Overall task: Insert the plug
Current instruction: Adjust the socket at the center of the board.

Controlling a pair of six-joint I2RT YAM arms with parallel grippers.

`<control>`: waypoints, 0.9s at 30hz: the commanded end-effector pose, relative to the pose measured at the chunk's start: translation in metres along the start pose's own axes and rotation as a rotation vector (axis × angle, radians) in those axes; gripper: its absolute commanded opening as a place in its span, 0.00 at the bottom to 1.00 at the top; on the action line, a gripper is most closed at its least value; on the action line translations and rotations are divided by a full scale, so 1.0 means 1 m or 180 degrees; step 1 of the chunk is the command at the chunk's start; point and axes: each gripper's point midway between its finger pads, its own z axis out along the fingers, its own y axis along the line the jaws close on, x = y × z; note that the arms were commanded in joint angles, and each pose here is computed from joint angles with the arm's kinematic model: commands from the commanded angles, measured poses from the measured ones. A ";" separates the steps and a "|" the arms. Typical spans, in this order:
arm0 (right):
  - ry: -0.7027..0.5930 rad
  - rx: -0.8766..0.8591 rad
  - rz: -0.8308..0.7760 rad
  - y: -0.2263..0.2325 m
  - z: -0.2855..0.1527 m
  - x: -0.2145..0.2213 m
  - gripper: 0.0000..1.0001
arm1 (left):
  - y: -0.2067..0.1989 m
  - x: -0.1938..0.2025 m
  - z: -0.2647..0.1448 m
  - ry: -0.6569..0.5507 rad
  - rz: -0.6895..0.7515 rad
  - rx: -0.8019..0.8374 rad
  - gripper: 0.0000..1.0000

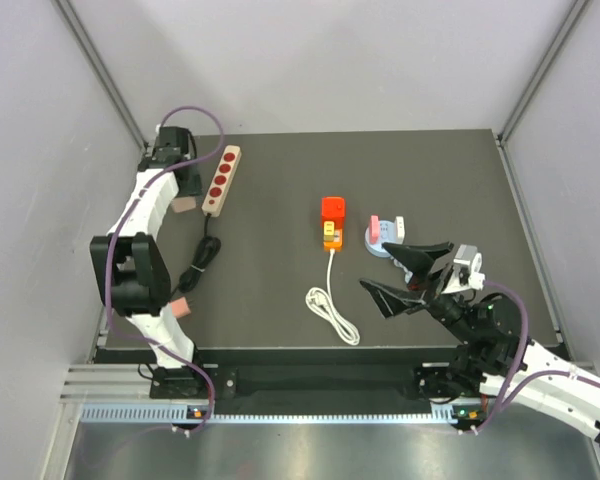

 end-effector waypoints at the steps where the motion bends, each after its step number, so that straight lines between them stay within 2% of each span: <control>1: 0.0036 0.0271 0.0031 -0.014 0.004 0.001 1.00 | 0.058 -0.023 0.010 -0.0149 -0.0171 -0.0624 0.00; 5: 0.0149 0.0342 -0.0018 -0.017 0.012 0.002 1.00 | 0.052 0.014 0.026 0.0174 -0.0184 -0.0577 0.00; 7: 0.0156 0.0423 -0.0027 -0.020 0.017 0.000 1.00 | 0.054 0.039 0.023 0.0377 -0.0397 -0.0698 0.00; 9: 0.0181 0.0505 -0.0052 -0.024 0.019 -0.002 1.00 | 0.044 0.052 0.024 0.0380 -0.0467 -0.0530 0.00; 10: 0.0186 0.0512 -0.0051 -0.024 0.021 -0.004 1.00 | 0.043 0.055 0.020 0.0329 -0.0451 -0.0489 0.00; 13: 0.0191 0.0555 0.0018 -0.026 0.019 -0.004 1.00 | 0.037 0.093 0.022 0.0613 -0.0354 -0.0519 0.00; 16: 0.0119 0.0565 0.0108 -0.026 0.014 -0.005 1.00 | 0.030 0.116 0.023 0.0882 -0.0283 -0.0498 0.00; 18: 0.0053 0.0595 0.0189 -0.027 0.011 -0.010 1.00 | 0.027 0.121 0.019 0.0921 -0.0215 -0.0490 0.00; 24: 0.0154 0.0687 0.0231 -0.030 0.007 -0.006 1.00 | -0.056 0.132 -0.024 0.0738 0.0068 0.0119 0.00; 27: 0.0146 0.0741 0.0245 -0.033 0.006 -0.010 1.00 | -0.094 0.150 -0.049 0.0778 0.0157 0.0328 0.00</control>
